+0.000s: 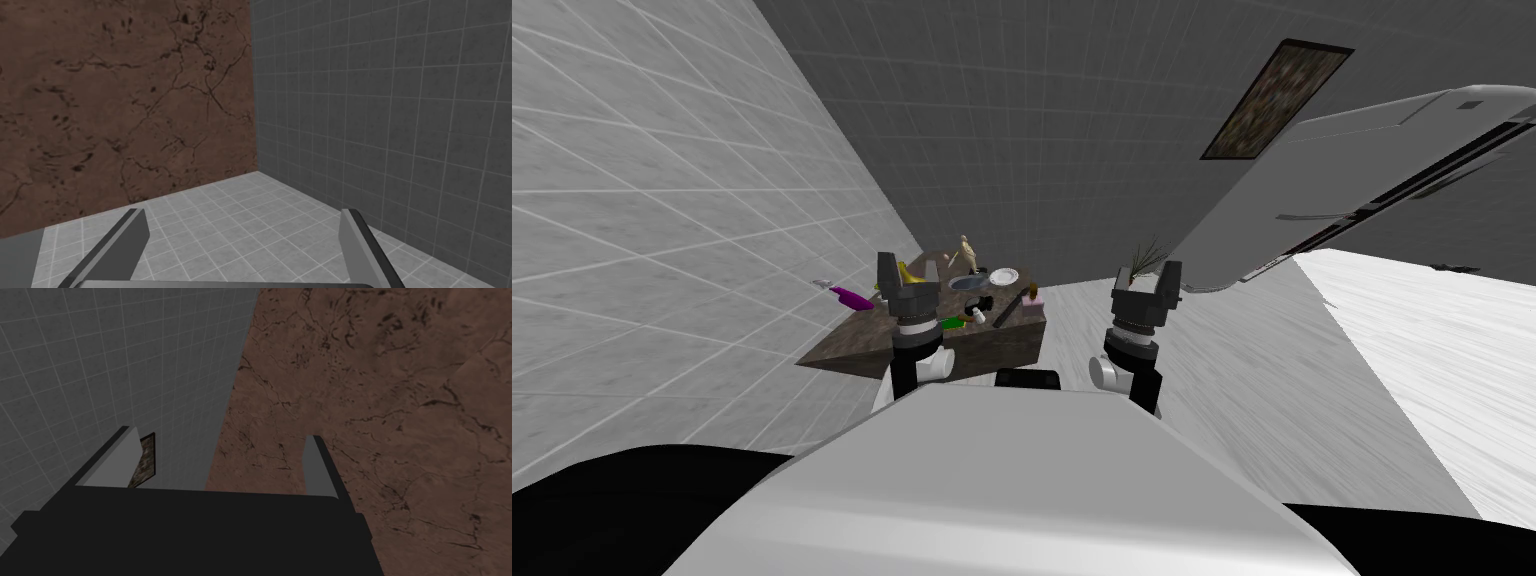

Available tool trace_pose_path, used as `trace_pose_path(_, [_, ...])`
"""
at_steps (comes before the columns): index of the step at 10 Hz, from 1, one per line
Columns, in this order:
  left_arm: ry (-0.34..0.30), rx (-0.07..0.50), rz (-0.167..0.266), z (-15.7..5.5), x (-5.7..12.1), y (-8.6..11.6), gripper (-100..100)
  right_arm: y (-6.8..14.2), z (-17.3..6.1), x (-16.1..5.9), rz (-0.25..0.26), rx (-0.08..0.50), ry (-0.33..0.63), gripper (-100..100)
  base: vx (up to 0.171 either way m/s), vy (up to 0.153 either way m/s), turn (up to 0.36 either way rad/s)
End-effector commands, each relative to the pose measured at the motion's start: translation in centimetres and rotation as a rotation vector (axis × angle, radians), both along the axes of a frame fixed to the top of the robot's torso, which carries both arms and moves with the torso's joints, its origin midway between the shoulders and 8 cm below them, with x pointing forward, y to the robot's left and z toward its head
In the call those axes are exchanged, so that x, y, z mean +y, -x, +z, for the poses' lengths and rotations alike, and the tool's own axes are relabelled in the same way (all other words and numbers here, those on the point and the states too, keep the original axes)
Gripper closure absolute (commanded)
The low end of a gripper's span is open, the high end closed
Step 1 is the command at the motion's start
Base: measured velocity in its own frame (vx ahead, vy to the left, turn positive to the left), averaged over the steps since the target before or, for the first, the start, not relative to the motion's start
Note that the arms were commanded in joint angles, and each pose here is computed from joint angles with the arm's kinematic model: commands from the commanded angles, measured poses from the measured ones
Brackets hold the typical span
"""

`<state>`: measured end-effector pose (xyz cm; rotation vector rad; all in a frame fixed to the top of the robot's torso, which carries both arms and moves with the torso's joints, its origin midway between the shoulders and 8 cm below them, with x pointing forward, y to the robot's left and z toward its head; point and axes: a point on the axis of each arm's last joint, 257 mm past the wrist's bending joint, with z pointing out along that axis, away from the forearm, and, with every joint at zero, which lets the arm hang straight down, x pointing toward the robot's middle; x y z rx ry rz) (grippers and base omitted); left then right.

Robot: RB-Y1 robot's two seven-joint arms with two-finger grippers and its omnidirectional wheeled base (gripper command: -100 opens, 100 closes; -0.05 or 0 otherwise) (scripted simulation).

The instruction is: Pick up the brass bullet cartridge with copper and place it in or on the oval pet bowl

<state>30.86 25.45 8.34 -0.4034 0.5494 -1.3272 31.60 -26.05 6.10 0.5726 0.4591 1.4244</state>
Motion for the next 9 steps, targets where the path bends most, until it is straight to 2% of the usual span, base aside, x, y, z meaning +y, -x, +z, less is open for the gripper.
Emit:
trace_pose_path(1, [-0.038,0.035,0.004,-1.0,-0.1,-0.8,-100,0.0,0.0,0.0,0.000,0.000,0.000,0,-0.013,-0.002,0.008])
trace_pose_path(2, [-0.055,0.056,0.011,-1.6,0.0,-1.2,-100,0.0,0.0,0.0,0.000,0.000,0.000,0,-0.023,0.001,0.010])
trace_pose_path(3, [-0.090,0.108,0.034,-3.3,0.3,-2.4,-100,0.0,0.0,0.0,0.000,0.000,0.000,0,-0.043,-0.004,0.018])
trace_pose_path(5, [-0.123,0.170,0.068,-5.4,1.1,-3.7,-100,0.0,0.0,0.0,0.000,0.000,0.000,0,-0.039,0.000,0.019])
trace_pose_path(9, [-0.176,0.311,0.156,-10.4,3.3,-6.2,-100,0.0,0.0,0.0,0.000,0.000,0.000,0,-0.028,-0.006,0.024])
